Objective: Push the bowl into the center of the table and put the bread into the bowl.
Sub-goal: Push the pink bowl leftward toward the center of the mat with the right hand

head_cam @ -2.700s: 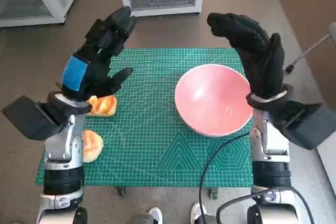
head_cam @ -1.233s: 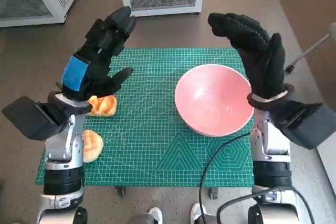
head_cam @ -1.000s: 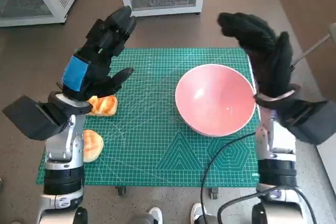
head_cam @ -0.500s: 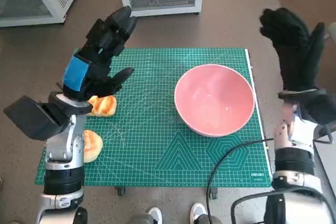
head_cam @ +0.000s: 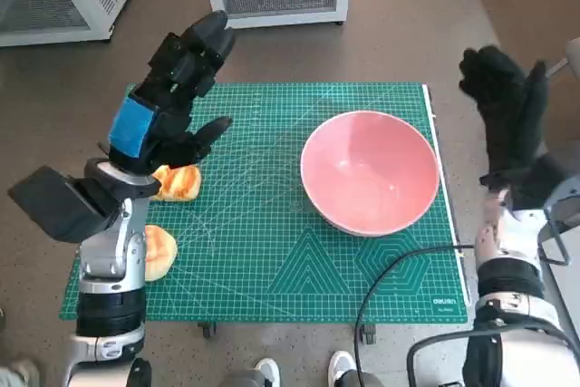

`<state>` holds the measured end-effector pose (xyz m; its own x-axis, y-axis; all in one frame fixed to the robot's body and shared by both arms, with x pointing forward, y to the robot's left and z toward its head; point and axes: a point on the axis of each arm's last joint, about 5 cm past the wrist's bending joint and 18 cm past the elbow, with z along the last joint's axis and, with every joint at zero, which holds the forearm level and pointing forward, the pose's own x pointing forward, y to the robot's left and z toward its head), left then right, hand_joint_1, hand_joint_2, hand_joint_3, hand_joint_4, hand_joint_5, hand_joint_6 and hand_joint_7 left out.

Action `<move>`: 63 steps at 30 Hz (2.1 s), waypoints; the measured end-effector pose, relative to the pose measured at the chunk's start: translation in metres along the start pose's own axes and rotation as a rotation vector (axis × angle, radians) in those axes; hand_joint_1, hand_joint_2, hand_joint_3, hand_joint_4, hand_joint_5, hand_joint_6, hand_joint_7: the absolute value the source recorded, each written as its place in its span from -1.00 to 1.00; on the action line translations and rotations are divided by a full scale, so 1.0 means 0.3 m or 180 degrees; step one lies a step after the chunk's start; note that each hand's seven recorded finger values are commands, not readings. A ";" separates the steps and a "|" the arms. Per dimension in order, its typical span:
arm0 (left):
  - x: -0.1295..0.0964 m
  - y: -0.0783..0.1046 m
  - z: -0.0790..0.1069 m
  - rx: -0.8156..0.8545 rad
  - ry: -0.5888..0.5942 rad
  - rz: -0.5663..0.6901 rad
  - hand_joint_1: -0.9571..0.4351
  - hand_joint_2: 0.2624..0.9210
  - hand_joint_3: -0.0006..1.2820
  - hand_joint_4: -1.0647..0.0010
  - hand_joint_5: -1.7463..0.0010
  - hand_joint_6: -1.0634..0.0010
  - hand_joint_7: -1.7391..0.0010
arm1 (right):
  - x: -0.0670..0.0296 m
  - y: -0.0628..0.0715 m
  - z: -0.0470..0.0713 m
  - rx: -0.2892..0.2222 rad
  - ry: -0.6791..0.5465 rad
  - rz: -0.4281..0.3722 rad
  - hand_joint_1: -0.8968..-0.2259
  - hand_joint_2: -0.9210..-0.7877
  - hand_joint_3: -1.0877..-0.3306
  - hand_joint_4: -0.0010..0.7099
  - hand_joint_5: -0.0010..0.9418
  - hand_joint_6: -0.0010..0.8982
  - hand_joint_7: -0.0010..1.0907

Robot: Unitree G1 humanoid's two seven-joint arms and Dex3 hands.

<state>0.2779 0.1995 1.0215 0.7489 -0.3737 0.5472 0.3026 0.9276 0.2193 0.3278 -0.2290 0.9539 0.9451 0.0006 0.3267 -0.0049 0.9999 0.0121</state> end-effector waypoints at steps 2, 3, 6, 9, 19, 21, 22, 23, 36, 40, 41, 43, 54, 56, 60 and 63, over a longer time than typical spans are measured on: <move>0.000 0.000 0.000 0.0001 0.0000 0.0000 -0.57 1.00 -0.45 0.61 1.00 0.84 0.51 | -0.006 0.000 -0.012 0.0029 0.0109 -0.0047 -0.07 -1.00 0.00 -0.57 -0.99 -0.71 -0.59; 0.000 0.000 0.000 0.0001 0.0000 0.0001 -0.57 1.00 -0.45 0.61 1.00 0.84 0.51 | -0.009 0.000 -0.018 0.0046 0.0171 -0.0070 -0.07 -1.00 0.00 -0.57 -0.99 -0.71 -0.59; 0.000 0.001 0.000 0.0003 0.0000 0.0001 -0.57 1.00 -0.46 0.61 1.00 0.85 0.51 | -0.016 0.003 -0.033 0.0088 0.0314 -0.0119 -0.05 -1.00 -0.01 -0.57 -0.99 -0.70 -0.60; -0.001 0.002 0.001 0.0006 0.0001 0.0002 -0.57 1.00 -0.46 0.61 1.00 0.85 0.51 | -0.022 0.010 -0.046 0.0105 0.0429 -0.0139 -0.04 -1.00 -0.02 -0.57 -1.00 -0.69 -0.61; -0.004 0.008 0.003 0.0034 0.0011 0.0004 -0.55 1.00 -0.46 0.61 1.00 0.84 0.51 | -0.055 0.072 -0.108 0.0282 0.0799 -0.0088 -0.12 -1.00 -0.04 -0.58 -1.00 -0.68 -0.64; -0.005 0.011 0.004 0.0042 0.0015 0.0004 -0.55 1.00 -0.46 0.61 1.00 0.84 0.51 | -0.061 0.093 -0.119 0.0301 0.0864 -0.0057 -0.10 -1.00 -0.07 -0.58 -1.00 -0.69 -0.65; -0.006 0.011 0.004 0.0045 0.0015 0.0005 -0.55 1.00 -0.46 0.61 1.00 0.84 0.51 | -0.063 0.103 -0.124 0.0312 0.0889 -0.0041 -0.09 -1.00 -0.08 -0.58 -1.00 -0.69 -0.65; -0.006 0.012 0.005 0.0047 0.0015 0.0005 -0.55 1.00 -0.46 0.61 1.00 0.84 0.51 | -0.064 0.111 -0.127 0.0328 0.0907 -0.0030 -0.09 -1.00 -0.09 -0.58 -1.00 -0.69 -0.66; -0.011 0.020 0.009 0.0067 0.0020 -0.0004 -0.55 1.00 -0.46 0.61 1.00 0.84 0.52 | -0.074 0.201 -0.153 0.0579 0.1032 0.0083 -0.08 -1.00 -0.14 -0.58 -1.00 -0.67 -0.68; -0.016 0.019 0.007 0.0065 0.0035 -0.0004 -0.55 1.00 -0.46 0.61 1.00 0.83 0.52 | -0.075 0.226 -0.158 0.0670 0.1058 0.0124 -0.05 -1.00 -0.17 -0.60 -1.00 -0.66 -0.68; -0.017 0.019 0.006 0.0065 0.0040 -0.0004 -0.55 1.00 -0.47 0.61 1.00 0.83 0.52 | -0.075 0.230 -0.158 0.0685 0.1065 0.0133 -0.03 -1.00 -0.18 -0.60 -1.00 -0.66 -0.68; -0.020 0.019 0.004 0.0064 0.0051 -0.0002 -0.55 1.00 -0.47 0.60 1.00 0.83 0.52 | -0.074 0.239 -0.158 0.0713 0.1067 0.0155 -0.01 -1.00 -0.20 -0.61 -1.00 -0.66 -0.69; -0.027 0.023 0.007 0.0068 0.0046 0.0010 -0.55 1.00 -0.47 0.60 1.00 0.83 0.53 | -0.048 0.282 -0.141 0.0861 0.1046 0.0264 0.02 -1.00 -0.22 -0.62 -1.00 -0.64 -0.69; -0.028 0.024 0.007 0.0070 0.0045 0.0012 -0.54 1.00 -0.47 0.60 1.00 0.82 0.53 | -0.041 0.292 -0.136 0.0905 0.1038 0.0270 0.00 -1.00 -0.15 -0.63 -1.00 -0.62 -0.68; -0.030 0.024 0.008 0.0073 0.0046 0.0014 -0.54 1.00 -0.47 0.60 1.00 0.82 0.54 | -0.030 0.316 -0.127 0.0979 0.1042 0.0308 -0.03 -1.00 -0.11 -0.63 -1.00 -0.61 -0.68; -0.034 0.023 0.008 0.0077 0.0046 0.0015 -0.55 1.00 -0.47 0.60 1.00 0.82 0.54 | -0.024 0.336 -0.122 0.1033 0.1048 0.0339 -0.05 -1.00 -0.09 -0.63 -1.00 -0.60 -0.68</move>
<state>0.2710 0.2097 1.0195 0.7589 -0.3690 0.5365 0.2847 0.9290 0.2364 0.3324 -0.1277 0.9180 0.9869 0.1594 0.0258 -0.1596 0.9384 0.3066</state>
